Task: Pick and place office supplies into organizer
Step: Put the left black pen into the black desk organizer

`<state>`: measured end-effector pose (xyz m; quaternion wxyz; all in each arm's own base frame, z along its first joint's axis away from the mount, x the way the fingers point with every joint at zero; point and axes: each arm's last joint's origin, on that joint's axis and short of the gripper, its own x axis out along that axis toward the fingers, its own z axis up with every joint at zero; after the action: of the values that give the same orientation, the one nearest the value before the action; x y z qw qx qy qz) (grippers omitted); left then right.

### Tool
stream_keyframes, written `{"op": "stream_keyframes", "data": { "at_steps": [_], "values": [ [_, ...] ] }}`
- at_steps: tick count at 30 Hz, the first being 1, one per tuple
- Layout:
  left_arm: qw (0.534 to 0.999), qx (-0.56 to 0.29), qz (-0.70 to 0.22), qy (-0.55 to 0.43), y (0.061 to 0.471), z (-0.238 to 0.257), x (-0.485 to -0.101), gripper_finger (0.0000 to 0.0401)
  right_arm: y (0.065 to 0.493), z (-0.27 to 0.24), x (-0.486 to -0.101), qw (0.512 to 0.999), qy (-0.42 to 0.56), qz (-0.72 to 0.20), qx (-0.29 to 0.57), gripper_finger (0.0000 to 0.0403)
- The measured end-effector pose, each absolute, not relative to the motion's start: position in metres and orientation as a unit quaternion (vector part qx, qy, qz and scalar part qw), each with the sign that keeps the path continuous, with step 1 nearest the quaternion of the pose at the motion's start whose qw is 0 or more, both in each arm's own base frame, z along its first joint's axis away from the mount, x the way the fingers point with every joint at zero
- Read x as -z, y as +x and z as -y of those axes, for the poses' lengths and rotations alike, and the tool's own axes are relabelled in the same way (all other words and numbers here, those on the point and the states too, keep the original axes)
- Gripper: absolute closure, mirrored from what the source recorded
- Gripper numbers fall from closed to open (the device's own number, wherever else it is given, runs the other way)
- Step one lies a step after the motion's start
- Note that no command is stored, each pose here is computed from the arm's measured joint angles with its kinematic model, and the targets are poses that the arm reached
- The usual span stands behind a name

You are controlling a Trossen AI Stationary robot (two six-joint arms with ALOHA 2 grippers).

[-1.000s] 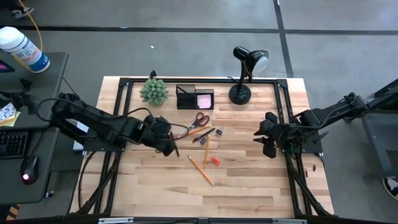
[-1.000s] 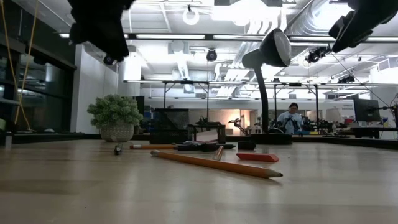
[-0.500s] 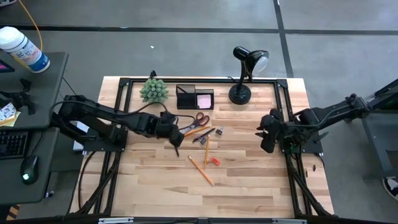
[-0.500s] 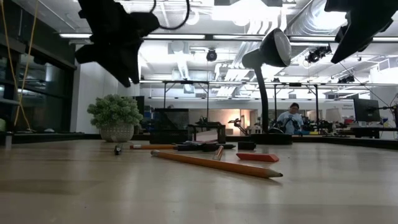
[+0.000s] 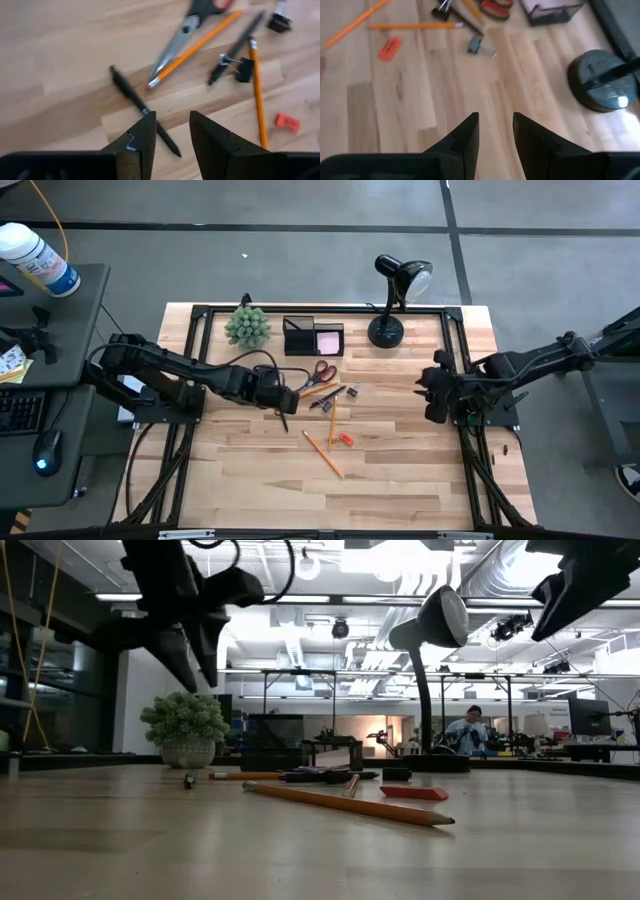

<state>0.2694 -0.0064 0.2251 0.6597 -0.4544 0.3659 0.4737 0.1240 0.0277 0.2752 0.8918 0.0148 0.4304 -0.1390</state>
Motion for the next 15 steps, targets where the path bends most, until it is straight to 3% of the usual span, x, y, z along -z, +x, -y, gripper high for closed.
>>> {"op": "stream_keyframes", "data": {
  "at_steps": [8, 15],
  "values": [
    [0.579, -0.537, -0.368, -0.491, 0.279, 0.009, -0.199, 0.0295, 0.108, -0.022, -0.286, 0.913, 0.038, -0.376, 0.155, 0.029],
    [0.548, -0.559, -0.381, -0.492, 0.295, 0.005, -0.181, 0.0295, 0.105, -0.021, -0.29, 0.923, 0.054, -0.352, 0.144, 0.029]
  ]
}}
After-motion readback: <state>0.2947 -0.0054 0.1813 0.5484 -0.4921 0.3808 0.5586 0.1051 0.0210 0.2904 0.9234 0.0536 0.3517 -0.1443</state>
